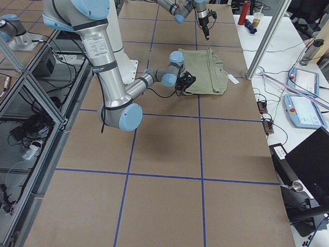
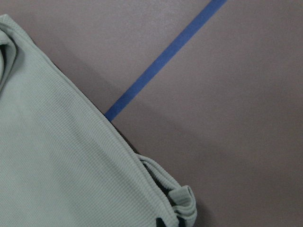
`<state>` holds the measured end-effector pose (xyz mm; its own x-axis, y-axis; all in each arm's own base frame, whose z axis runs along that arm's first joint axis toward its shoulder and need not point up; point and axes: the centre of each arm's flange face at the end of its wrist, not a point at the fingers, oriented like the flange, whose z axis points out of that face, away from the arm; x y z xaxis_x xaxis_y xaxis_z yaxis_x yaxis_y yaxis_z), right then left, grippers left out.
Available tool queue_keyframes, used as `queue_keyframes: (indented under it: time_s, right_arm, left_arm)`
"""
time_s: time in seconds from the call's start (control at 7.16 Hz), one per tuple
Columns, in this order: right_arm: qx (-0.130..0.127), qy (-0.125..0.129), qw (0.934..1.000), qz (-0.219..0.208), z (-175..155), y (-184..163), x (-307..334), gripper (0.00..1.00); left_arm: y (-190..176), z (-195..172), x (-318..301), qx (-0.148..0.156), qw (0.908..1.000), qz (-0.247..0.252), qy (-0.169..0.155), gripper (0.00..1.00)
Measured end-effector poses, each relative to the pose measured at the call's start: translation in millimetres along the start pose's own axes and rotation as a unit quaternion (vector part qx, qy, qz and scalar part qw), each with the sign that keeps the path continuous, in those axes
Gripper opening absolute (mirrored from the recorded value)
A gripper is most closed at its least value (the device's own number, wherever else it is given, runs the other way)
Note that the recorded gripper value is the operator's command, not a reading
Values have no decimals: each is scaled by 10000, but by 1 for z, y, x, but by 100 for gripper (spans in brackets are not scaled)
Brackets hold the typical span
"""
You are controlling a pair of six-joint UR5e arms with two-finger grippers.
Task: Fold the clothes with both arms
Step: 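Drag the shirt toward the robot with the right gripper while left gripper approaches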
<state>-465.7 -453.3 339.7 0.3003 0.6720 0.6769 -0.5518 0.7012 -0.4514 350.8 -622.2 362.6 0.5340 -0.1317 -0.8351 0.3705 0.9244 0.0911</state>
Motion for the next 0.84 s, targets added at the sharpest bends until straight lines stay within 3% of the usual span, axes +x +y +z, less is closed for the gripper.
queue_keyframes:
  time_s: [0.28, 0.56, 0.7, 0.84]
  right_arm:
    - [-164, 79, 9998, -23, -24, 16, 49, 0]
    - [-576, 281, 9979, -113, -63, 53, 111, 0]
    - [-781, 444, 9958, -197, -83, 71, 144, 0]
    - [-963, 643, 9929, -260, -98, 87, 173, 0]
  left_arm:
    - [4, -3, 7, -20, 10000, 33, 72, 46]
    - [31, -21, 36, -349, 9979, 232, 487, 52]
    - [50, -39, 58, -616, 9939, 399, 823, 63]
    - [73, -59, 77, -839, 9888, 539, 1114, 98]
